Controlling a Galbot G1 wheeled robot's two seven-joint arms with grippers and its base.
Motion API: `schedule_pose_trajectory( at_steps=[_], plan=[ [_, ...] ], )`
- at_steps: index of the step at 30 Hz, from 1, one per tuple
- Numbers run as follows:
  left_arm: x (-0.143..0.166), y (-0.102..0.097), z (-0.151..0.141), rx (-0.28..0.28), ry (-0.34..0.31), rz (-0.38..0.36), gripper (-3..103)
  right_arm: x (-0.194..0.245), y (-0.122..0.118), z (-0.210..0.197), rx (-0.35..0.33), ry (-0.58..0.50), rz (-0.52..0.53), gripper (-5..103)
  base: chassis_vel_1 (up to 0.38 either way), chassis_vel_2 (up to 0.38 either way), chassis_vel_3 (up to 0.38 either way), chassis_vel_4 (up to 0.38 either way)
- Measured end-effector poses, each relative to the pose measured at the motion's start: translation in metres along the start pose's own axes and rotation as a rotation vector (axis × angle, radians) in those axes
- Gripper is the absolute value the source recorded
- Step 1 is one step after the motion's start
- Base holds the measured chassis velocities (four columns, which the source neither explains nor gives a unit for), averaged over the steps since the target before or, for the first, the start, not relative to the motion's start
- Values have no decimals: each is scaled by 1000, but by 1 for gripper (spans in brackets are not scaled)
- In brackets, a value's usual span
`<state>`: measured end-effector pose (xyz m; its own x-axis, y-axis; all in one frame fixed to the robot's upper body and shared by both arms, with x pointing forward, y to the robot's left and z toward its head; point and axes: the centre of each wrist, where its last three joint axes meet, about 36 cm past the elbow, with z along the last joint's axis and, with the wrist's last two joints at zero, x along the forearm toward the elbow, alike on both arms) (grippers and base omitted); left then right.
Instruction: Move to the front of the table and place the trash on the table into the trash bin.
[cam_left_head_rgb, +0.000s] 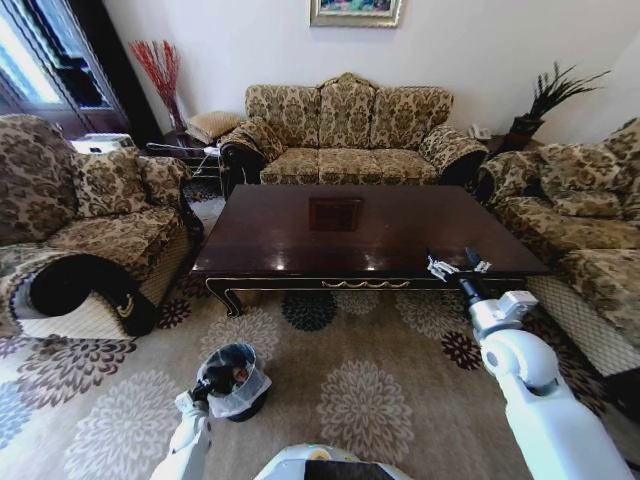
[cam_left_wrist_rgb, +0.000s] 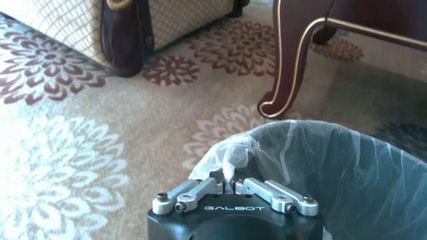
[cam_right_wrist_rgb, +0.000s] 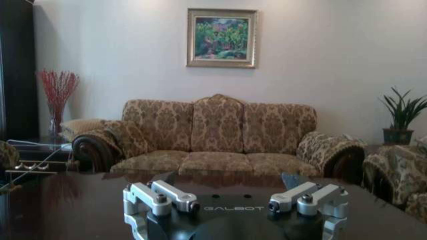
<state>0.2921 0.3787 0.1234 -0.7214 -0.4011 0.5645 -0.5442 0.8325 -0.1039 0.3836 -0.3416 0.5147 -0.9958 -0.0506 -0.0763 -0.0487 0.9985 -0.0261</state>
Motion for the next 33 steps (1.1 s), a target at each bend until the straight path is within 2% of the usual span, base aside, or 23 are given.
schedule_pose_trajectory(
  at_steps=[9,14,16,17,18,20,22,23,26,28,30,31,33],
  plan=[
    [-6,-2,5,38,-26,11,3,1,2,4,5,5,-7,100,0,0,0,0],
    [-10,-5,7,37,-33,14,3,1,4,6,5,6,-13,100,0,0,0,0],
    [-10,-6,11,10,-24,18,2,1,5,5,7,3,-16,100,0,0,0,0],
    [-9,-5,13,-3,-21,19,7,1,4,5,9,1,-15,100,0,0,0,0],
    [-9,-5,13,-3,-21,19,7,1,4,5,9,1,-15,100,0,0,0,0],
    [-9,-4,15,-22,-16,9,18,1,1,4,14,-6,-12,100,0,0,0,0],
    [-9,-3,15,-24,-16,8,18,0,0,3,16,-9,-11,100,0,0,0,0],
    [-9,-3,15,-23,-17,8,28,-1,0,2,17,-13,-10,100,0,0,0,0],
    [-8,-3,11,-5,-20,9,34,-2,-1,1,17,-19,-11,100,0,0,0,0],
    [-7,-5,5,17,-23,12,44,-3,0,0,17,-23,-13,100,0,0,0,0],
    [-6,-6,3,25,-26,13,44,-3,0,-1,18,-26,-14,100,0,0,0,0],
    [-3,-7,-10,47,-41,20,56,-4,0,-5,18,-35,-18,100,0,0,0,0],
    [-2,-6,-24,55,-73,23,66,-5,1,-9,19,-42,-22,100,0,0,0,0]
  ],
)
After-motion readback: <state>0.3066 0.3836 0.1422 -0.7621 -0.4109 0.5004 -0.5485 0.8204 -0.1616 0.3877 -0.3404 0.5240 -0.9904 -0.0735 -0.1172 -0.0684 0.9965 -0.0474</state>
